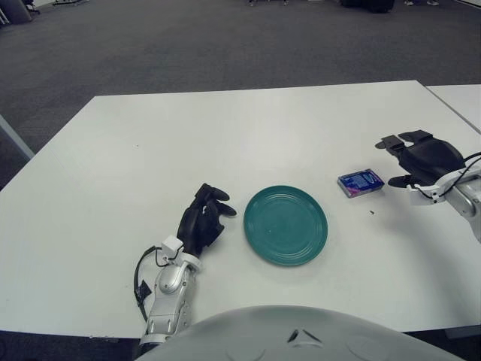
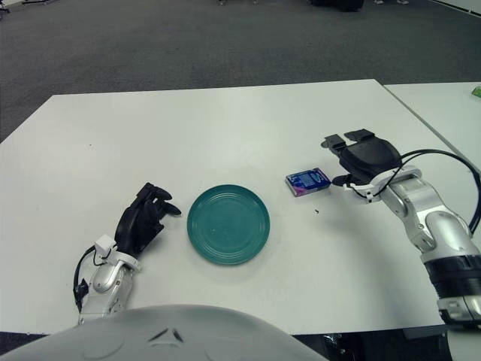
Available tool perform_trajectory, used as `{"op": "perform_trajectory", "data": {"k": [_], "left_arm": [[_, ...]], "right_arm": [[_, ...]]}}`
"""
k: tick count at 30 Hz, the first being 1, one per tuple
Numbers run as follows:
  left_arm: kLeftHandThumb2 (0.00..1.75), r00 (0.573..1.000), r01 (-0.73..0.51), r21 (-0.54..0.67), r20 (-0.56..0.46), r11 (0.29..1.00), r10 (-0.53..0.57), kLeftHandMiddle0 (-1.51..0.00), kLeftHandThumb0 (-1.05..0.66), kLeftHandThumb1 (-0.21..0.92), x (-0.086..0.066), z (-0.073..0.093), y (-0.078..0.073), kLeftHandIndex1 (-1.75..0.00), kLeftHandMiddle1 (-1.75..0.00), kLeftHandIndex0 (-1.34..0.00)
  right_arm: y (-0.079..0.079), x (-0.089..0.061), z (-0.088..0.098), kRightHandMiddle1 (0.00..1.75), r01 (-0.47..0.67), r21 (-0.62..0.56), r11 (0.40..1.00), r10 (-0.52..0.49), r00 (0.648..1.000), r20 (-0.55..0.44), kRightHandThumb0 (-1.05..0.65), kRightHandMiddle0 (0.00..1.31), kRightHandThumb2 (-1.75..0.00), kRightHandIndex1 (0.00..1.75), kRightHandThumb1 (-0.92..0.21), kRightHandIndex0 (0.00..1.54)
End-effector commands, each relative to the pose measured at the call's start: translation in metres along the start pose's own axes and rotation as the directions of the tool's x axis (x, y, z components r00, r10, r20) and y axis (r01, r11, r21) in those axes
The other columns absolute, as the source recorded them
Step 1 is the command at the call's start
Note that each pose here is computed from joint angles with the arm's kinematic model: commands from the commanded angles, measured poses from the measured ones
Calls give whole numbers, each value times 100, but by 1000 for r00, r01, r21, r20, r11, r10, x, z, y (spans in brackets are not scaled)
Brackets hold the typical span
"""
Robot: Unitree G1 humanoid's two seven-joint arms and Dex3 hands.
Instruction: Put the gum into the plate.
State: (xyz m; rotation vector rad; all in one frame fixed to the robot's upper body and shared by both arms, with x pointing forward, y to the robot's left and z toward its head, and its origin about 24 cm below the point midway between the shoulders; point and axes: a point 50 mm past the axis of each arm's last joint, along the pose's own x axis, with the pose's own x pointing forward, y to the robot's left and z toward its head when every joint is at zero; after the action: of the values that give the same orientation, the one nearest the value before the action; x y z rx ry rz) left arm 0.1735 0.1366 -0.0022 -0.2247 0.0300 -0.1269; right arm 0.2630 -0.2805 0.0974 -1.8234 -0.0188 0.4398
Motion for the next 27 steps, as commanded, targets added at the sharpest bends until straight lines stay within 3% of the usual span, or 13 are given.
{"op": "perform_trajectory", "data": {"k": [1, 27], "left_arm": [[95, 999, -7, -4, -39, 1000, 7, -46, -99, 92, -3, -5, 6, -166, -156, -32], [90, 999, 6, -7, -32, 1000, -6, -44, -94, 92, -6, -4, 9, -163, -152, -32]], "right_arm": [[4, 3, 1, 66, -41, 10, 999, 41, 998, 42, -76, 0, -36, 15, -92, 20], [16, 19, 11, 62, -205, 85, 975, 192, 971, 145, -77, 0, -34, 14, -92, 25]]}}
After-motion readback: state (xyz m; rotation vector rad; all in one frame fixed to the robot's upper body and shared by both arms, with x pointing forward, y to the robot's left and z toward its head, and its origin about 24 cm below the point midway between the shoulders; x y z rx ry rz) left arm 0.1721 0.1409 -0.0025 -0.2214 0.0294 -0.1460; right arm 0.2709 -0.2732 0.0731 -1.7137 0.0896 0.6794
